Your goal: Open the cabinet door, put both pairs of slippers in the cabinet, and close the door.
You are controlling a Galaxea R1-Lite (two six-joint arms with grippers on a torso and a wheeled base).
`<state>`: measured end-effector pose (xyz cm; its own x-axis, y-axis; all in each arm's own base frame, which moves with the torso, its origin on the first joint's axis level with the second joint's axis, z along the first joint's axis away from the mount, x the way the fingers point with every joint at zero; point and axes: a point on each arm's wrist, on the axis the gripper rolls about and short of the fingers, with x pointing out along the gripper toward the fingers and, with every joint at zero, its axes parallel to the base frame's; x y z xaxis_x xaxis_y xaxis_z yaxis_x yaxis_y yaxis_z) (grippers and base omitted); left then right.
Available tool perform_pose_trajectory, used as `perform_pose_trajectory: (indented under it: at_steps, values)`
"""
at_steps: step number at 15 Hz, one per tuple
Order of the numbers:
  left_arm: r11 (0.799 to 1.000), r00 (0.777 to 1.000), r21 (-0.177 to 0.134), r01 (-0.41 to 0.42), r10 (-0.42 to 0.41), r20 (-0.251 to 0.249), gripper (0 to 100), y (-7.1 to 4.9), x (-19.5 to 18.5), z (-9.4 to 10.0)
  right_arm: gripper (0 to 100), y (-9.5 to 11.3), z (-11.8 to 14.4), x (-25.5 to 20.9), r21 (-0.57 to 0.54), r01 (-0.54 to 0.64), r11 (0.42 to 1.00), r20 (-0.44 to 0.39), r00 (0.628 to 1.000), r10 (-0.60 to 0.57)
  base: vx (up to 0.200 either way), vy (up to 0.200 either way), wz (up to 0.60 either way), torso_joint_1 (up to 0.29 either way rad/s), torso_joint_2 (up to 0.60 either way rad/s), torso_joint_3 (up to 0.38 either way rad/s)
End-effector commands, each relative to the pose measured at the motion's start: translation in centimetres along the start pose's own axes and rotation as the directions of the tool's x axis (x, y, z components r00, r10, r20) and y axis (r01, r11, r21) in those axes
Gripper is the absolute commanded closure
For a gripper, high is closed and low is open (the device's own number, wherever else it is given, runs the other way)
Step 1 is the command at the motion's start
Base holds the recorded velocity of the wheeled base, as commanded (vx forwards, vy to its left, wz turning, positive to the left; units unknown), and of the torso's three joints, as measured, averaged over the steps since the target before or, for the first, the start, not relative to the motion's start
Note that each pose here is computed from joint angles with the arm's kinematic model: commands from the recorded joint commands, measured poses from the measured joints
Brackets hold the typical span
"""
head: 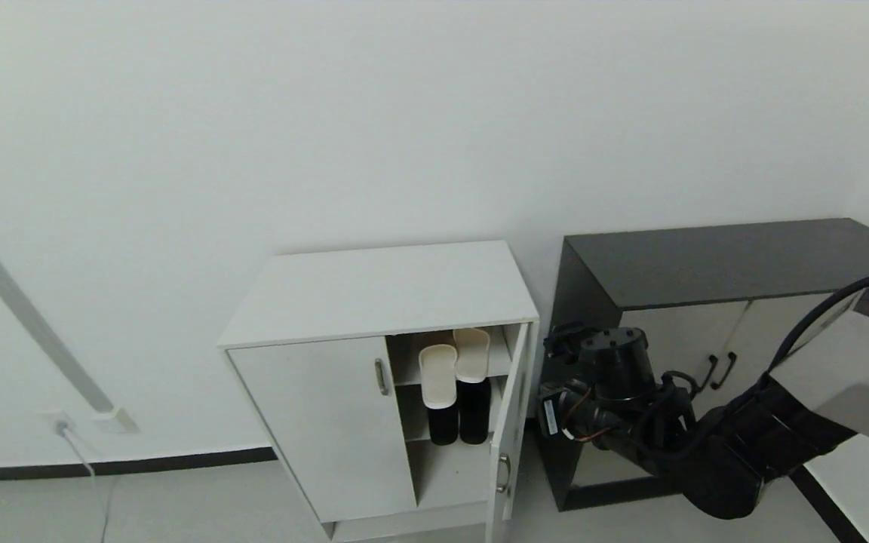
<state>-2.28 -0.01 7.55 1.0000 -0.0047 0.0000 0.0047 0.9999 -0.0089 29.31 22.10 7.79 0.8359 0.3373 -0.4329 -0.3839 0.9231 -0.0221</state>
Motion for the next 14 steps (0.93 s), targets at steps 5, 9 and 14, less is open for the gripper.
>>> perform_pose_trajectory:
  at_steps: [5, 9, 14]
  values:
    - [1.0, 1.0, 0.0, 0.0, 0.0, -0.002, 100, 0.0, 0.0, 0.0, 100, -0.2, -0.7, -0.4, -0.041, -0.034, 0.999, 0.011, 0.999, 0.035, 0.0, 0.0, 0.24, 0.0, 0.0, 0.0]
    - [1.0, 1.0, -0.002, 0.0, 0.0, -0.002, 100, 0.0, 0.0, 0.0, 100, -1.1, -1.0, -0.3, -0.089, 0.028, 0.996, 0.0, 1.0, -0.029, 0.0, 0.0, 0.0, 0.0, 0.0, 0.0]
    - [1.0, 1.0, -0.002, 0.0, 0.0, -0.002, 100, 0.0, 0.0, 0.0, 100, -3.5, -1.6, -1.5, -0.223, 0.138, 0.965, -0.027, 0.989, -0.147, 0.0, 0.0, 0.0, 0.0, 0.0, 0.0]
